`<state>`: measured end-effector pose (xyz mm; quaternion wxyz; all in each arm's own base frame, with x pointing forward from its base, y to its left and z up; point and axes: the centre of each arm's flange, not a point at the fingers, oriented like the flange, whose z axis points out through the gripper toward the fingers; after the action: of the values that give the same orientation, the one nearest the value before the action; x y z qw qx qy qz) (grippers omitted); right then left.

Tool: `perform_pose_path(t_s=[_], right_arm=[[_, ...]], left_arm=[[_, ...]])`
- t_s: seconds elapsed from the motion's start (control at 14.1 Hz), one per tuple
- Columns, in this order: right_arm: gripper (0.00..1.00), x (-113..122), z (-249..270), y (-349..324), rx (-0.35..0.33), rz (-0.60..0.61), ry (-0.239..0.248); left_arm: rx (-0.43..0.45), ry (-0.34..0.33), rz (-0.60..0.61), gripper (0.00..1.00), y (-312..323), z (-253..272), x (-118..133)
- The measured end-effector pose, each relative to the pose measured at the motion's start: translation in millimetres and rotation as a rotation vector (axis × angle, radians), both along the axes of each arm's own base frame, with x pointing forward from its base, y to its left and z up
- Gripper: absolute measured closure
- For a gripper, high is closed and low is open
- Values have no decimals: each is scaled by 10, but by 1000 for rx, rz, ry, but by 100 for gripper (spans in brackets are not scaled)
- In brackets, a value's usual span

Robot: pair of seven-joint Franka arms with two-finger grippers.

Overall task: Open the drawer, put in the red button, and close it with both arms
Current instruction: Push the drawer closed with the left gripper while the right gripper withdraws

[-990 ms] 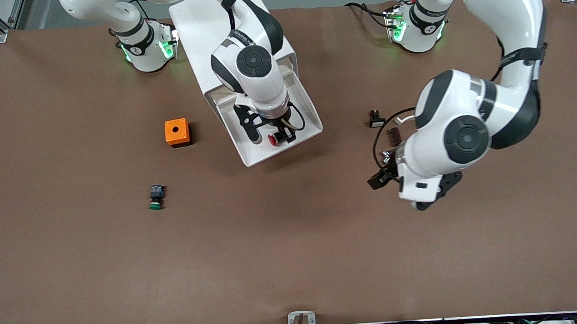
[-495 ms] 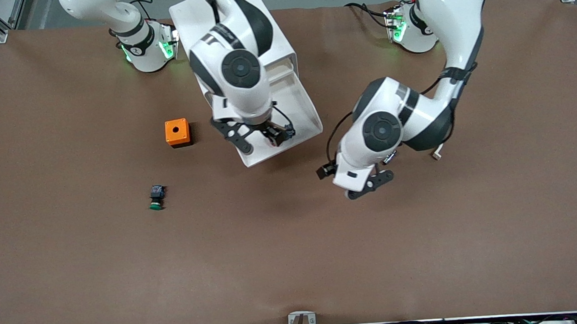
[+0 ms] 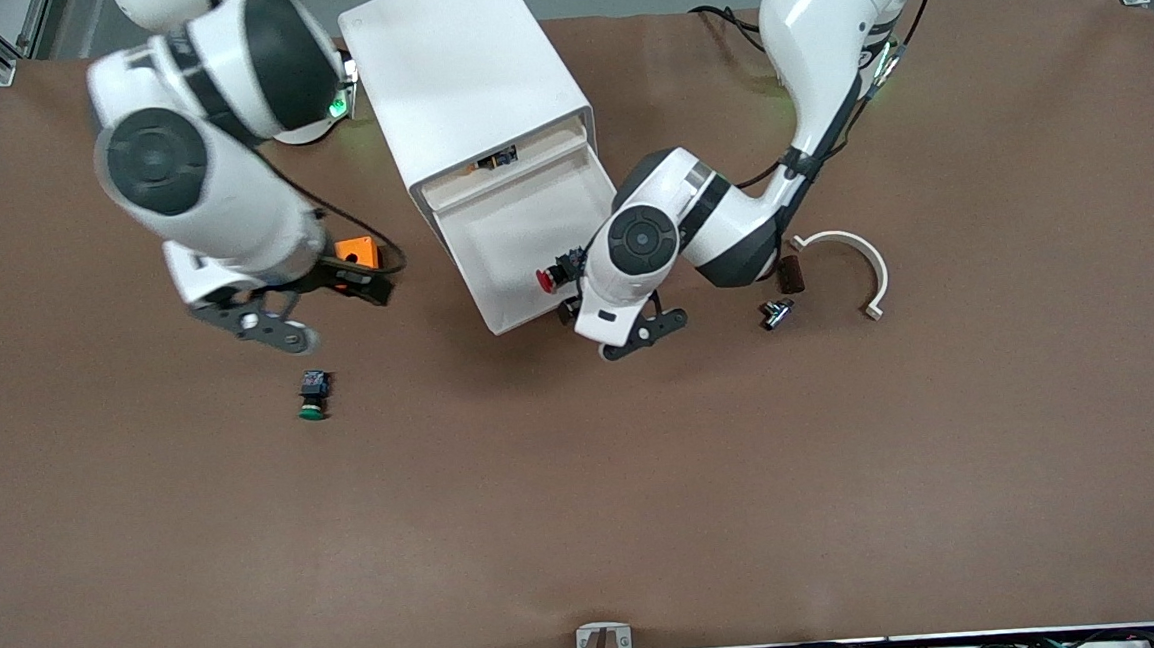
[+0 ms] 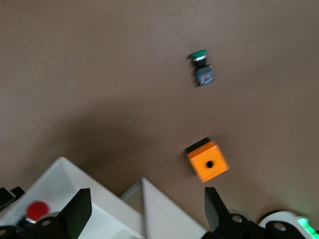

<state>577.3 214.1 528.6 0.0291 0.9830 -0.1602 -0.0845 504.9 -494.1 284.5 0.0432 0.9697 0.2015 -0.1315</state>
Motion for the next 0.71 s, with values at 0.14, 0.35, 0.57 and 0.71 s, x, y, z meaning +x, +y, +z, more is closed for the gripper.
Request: perform_pose_path(t_s=[0.14, 0.35, 0.57, 0.71], right_arm=[[0, 103, 122, -651, 32, 90, 18], [0, 156, 257, -1535, 80, 184, 28], [0, 120, 308, -2056, 94, 250, 46], [0, 103, 300, -2188, 85, 285, 62]], left_arm=[[-20, 45, -2, 0, -142, -40, -191], [-4, 106, 18, 0, -388, -123, -590], [24, 149, 26, 0, -666, -170, -1053], [38, 161, 27, 0, -805, -173, -1280]])
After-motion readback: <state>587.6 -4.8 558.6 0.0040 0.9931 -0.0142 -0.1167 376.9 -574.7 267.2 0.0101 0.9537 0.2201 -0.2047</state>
